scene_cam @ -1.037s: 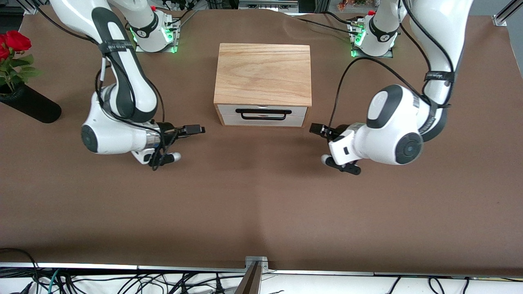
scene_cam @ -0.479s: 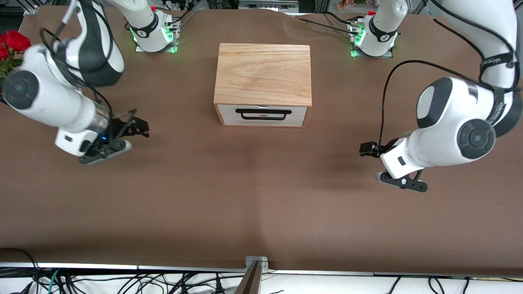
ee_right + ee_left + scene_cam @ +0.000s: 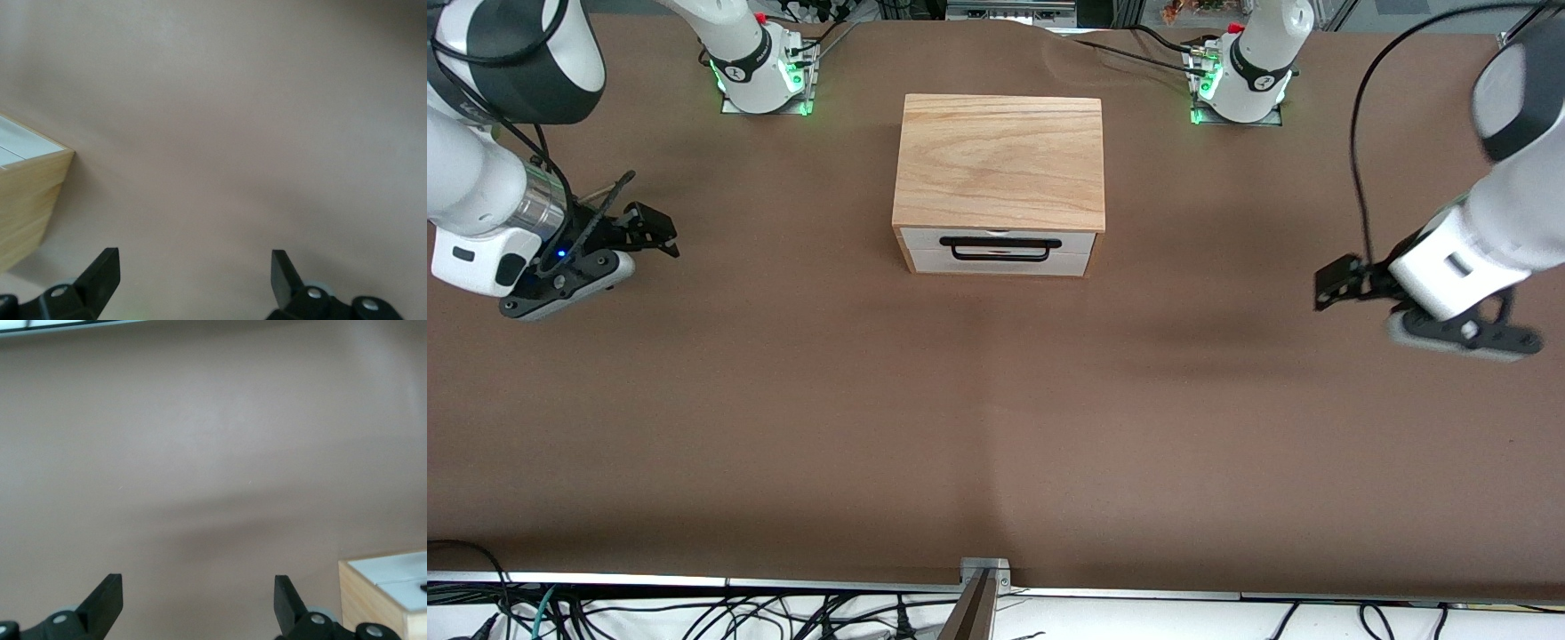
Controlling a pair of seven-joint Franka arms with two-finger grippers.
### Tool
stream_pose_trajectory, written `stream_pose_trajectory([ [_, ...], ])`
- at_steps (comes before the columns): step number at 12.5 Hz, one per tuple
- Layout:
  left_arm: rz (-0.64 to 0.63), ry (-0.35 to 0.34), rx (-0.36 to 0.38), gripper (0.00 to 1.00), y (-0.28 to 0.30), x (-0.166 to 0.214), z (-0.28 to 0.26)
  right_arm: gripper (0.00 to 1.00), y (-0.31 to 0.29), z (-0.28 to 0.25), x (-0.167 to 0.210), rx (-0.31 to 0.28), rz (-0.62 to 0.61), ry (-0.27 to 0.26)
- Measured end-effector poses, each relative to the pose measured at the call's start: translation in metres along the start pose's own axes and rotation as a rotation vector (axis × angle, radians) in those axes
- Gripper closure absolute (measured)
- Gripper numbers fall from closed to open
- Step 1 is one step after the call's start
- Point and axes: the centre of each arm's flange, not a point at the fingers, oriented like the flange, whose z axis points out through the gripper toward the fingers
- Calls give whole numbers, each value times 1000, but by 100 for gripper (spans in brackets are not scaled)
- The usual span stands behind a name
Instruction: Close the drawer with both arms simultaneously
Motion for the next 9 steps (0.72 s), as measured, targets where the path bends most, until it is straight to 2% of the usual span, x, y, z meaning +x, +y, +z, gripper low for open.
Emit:
stream_pose_trajectory([
  [2,-14,-8,14,0,-3,-31,-5,0,-6,-17,-5,4,89,-5],
  [4,-46,-20,21,0,-14,-47,1,0,-6,-41,-20,3,119,16],
  [7,-80,-23,22,0,-29,-53,4,0,23,-63,-44,2,170,47],
  [9,-85,-26,22,0,-31,-53,5,0,32,-65,-50,7,185,47],
])
